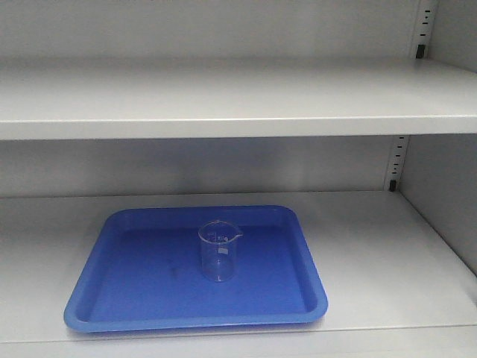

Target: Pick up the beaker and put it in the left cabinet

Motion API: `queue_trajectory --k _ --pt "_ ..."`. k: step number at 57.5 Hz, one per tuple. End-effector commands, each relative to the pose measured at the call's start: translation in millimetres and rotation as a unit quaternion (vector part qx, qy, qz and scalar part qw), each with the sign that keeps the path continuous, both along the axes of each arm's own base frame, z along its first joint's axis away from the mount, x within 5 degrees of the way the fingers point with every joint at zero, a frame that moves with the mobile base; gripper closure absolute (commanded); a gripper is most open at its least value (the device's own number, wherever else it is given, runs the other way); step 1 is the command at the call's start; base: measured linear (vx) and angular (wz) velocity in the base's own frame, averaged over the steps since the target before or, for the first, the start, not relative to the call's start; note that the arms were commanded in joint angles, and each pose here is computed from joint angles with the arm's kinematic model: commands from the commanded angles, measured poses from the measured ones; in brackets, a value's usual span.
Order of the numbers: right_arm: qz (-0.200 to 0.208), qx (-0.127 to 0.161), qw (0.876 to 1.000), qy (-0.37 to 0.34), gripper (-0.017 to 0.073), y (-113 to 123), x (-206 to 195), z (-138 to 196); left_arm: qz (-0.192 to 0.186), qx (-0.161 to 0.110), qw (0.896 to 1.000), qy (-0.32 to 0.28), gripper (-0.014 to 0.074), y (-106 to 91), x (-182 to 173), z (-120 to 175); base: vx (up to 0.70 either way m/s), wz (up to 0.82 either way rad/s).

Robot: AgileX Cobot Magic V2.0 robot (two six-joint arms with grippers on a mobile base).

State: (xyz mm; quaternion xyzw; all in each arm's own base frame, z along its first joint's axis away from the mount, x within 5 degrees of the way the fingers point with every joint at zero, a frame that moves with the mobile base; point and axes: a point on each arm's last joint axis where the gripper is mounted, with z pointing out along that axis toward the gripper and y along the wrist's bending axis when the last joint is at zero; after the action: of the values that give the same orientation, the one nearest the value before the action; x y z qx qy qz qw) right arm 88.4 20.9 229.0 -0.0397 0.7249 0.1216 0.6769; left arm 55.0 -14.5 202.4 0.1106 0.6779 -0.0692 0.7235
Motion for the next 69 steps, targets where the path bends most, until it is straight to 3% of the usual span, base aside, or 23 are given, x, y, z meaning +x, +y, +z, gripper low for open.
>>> queue_trajectory --k 1,10,26,69 --pt "-0.005 -0.002 0.998 -0.058 0.0568 -4 -13 1 -0.001 -0.017 0.999 -0.041 0.0592 0.5 -1 3 0.00 0.00" --pt "-0.018 -0.007 0.997 -0.073 0.0568 -9 -28 -23 -0.001 -0.017 0.999 -0.041 0.0592 0.5 -1 3 0.00 0.00" --pt "-0.041 -0.038 0.997 -0.050 0.0568 -13 -33 -31 -0.001 -0.017 0.999 -0.040 0.0592 0.4 -1 3 0.00 0.00" --pt "-0.040 -0.038 0.997 -0.050 0.0568 -13 -33 -31 -0.001 -0.017 0.999 -0.040 0.0592 0.4 -1 3 0.00 0.00"
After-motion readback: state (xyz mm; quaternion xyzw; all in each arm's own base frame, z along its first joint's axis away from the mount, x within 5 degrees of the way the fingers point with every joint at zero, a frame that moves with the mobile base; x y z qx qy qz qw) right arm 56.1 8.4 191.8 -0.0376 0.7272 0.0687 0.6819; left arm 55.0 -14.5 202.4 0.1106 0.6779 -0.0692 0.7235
